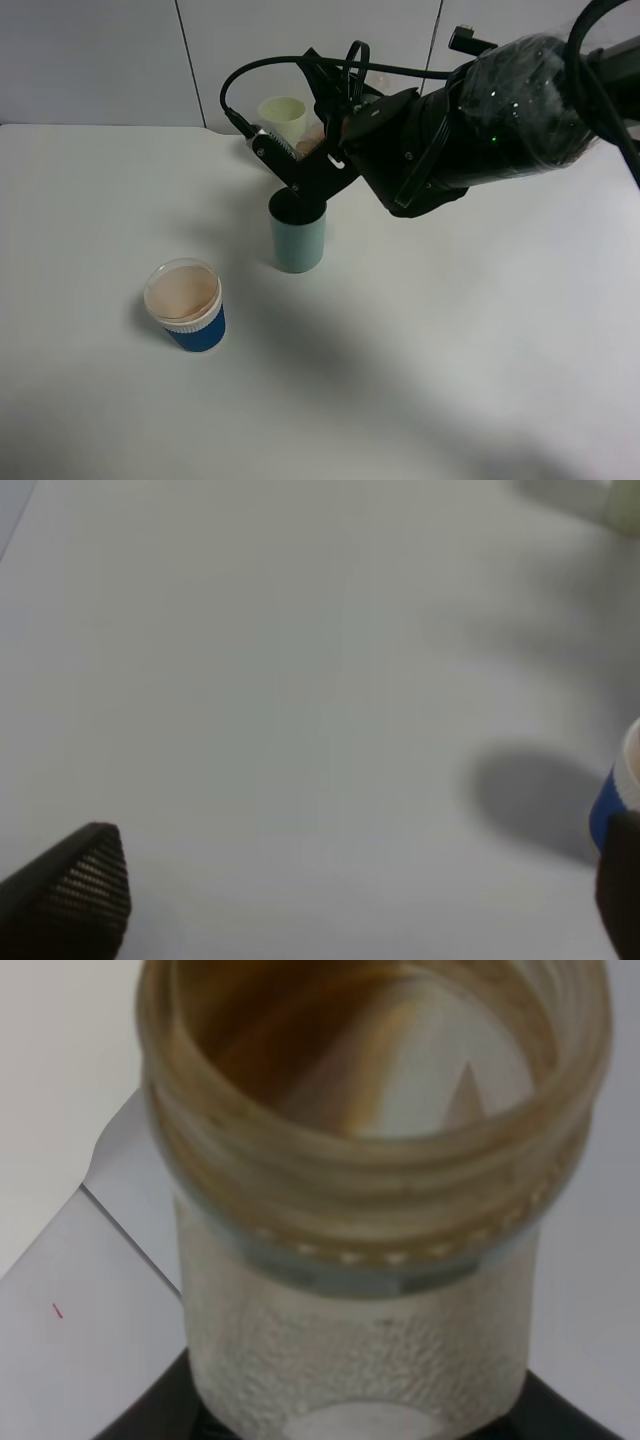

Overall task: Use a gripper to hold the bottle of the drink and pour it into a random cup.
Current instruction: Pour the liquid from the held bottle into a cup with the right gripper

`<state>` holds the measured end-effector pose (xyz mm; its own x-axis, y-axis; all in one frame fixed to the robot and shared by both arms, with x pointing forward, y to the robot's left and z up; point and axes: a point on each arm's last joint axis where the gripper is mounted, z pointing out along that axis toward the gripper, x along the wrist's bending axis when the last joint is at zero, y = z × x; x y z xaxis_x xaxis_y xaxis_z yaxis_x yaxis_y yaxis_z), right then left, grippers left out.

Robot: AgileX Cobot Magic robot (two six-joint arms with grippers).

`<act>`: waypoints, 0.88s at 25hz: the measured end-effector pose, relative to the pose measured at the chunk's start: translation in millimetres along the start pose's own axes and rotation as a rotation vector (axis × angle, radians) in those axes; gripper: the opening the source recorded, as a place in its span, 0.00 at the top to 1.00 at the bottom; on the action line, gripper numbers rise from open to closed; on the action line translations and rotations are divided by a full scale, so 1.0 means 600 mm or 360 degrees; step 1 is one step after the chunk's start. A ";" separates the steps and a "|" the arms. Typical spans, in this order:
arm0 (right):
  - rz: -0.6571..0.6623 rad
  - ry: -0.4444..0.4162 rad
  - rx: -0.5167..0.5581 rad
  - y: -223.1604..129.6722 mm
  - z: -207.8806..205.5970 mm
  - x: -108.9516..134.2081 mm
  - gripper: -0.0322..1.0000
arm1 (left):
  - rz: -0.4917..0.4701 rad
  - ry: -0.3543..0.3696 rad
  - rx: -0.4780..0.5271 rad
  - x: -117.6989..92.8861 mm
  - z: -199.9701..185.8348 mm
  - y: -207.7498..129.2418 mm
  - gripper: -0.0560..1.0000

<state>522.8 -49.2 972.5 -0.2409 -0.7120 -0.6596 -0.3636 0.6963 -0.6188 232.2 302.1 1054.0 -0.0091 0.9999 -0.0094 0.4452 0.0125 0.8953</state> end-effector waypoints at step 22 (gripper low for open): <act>-0.0154 -0.0061 0.0045 0.007 -0.014 -0.024 0.61 | 0.0000 0.0000 0.0000 0.000 0.000 0.000 0.07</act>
<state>517.3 -36.9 982.7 -0.1712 -0.7723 -0.6118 -0.3575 0.6273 -0.6918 232.2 302.1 1054.0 -0.0091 0.9999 -0.0094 0.4452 0.0125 0.8953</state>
